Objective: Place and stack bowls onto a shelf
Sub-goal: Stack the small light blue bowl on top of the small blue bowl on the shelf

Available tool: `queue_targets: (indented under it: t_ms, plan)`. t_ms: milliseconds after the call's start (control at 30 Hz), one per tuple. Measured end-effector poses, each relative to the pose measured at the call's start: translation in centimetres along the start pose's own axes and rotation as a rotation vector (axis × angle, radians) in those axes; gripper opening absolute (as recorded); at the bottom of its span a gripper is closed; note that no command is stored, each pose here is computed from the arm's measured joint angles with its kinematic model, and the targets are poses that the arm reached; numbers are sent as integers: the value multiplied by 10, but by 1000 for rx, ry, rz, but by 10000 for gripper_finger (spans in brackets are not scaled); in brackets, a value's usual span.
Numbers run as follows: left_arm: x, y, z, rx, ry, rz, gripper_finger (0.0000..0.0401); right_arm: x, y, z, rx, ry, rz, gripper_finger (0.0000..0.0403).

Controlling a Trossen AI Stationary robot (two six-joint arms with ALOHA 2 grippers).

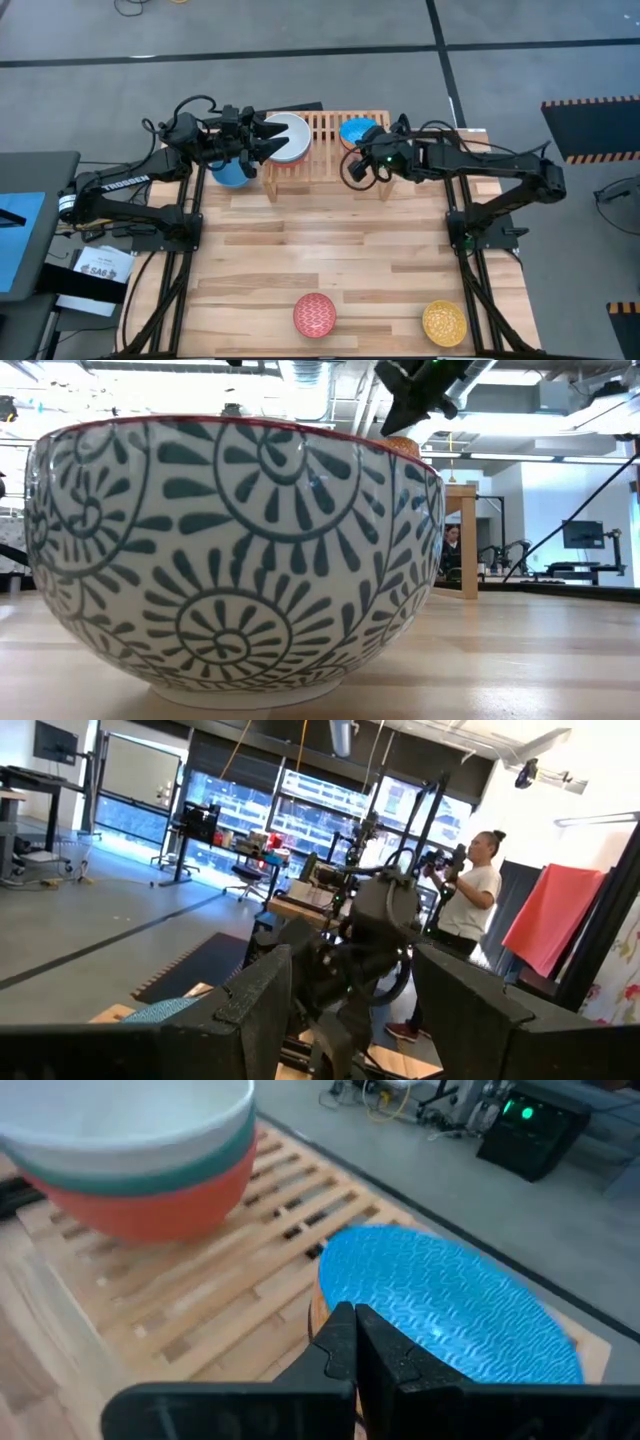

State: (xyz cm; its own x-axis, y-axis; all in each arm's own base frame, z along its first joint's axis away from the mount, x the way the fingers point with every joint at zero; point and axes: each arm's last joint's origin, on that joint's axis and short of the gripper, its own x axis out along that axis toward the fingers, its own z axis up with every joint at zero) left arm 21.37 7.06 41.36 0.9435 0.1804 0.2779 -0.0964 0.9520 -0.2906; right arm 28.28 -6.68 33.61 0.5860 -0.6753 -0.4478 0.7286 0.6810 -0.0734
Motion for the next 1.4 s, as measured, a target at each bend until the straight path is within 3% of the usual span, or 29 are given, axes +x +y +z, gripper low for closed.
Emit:
queue_targets:
  t_ms: [400,567,900,1067,1300,1400]
  plan:
    - [0,0,0,0,2,10,195,10,4,-10,-36,63,-19,18]
    - [0,1,-1,-1,3,11,195,1,-1,-3,-25,23,-9,18]
    - [0,1,0,-2,-2,27,195,-34,-50,57,109,-100,28,18]
    - [0,1,0,-2,-3,27,195,2,-68,79,178,-27,83,18]
    - [0,1,0,-6,-3,27,195,63,-68,68,197,107,101,18]
    - [0,1,0,-7,-3,27,195,74,-64,62,189,138,96,18]
